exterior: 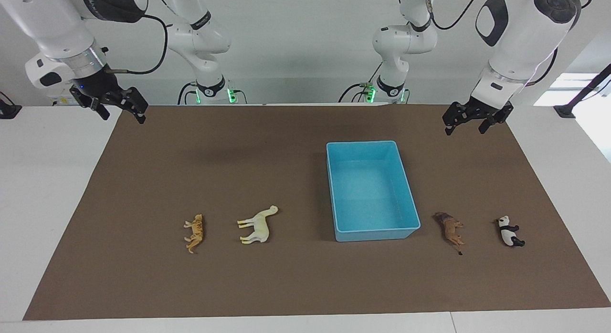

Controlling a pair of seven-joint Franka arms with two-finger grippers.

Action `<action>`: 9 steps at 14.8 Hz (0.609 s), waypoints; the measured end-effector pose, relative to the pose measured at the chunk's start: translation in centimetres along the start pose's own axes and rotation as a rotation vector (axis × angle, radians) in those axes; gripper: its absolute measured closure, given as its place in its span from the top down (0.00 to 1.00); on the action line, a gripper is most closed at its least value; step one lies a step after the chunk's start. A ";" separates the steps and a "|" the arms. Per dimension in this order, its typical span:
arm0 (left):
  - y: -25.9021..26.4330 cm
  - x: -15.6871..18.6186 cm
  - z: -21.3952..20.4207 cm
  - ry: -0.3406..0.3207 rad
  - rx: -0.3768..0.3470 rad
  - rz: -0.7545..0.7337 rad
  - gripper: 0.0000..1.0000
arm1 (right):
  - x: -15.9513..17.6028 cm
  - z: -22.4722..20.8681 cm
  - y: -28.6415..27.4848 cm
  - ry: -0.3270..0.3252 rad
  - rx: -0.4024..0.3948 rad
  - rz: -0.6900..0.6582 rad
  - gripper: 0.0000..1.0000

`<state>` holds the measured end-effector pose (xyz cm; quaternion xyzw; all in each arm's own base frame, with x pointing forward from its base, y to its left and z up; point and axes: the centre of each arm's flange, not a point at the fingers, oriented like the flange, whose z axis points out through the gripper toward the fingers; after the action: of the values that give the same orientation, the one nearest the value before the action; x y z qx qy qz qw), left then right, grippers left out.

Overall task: Put all toys into storage box
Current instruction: 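Lower the left gripper onto the brown animal figure and grasp it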

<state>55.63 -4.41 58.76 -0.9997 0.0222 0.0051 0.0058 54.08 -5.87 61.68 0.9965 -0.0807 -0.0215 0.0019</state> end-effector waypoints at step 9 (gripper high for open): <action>0.5 0.0 0.0 0.000 -0.001 0.010 1.00 | 0.0 0.0 0.0 0.000 0.000 0.000 1.00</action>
<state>55.59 -4.95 58.76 -0.9996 0.0271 0.0051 0.0053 54.08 -5.86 61.69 0.9965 -0.0806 -0.0214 0.0019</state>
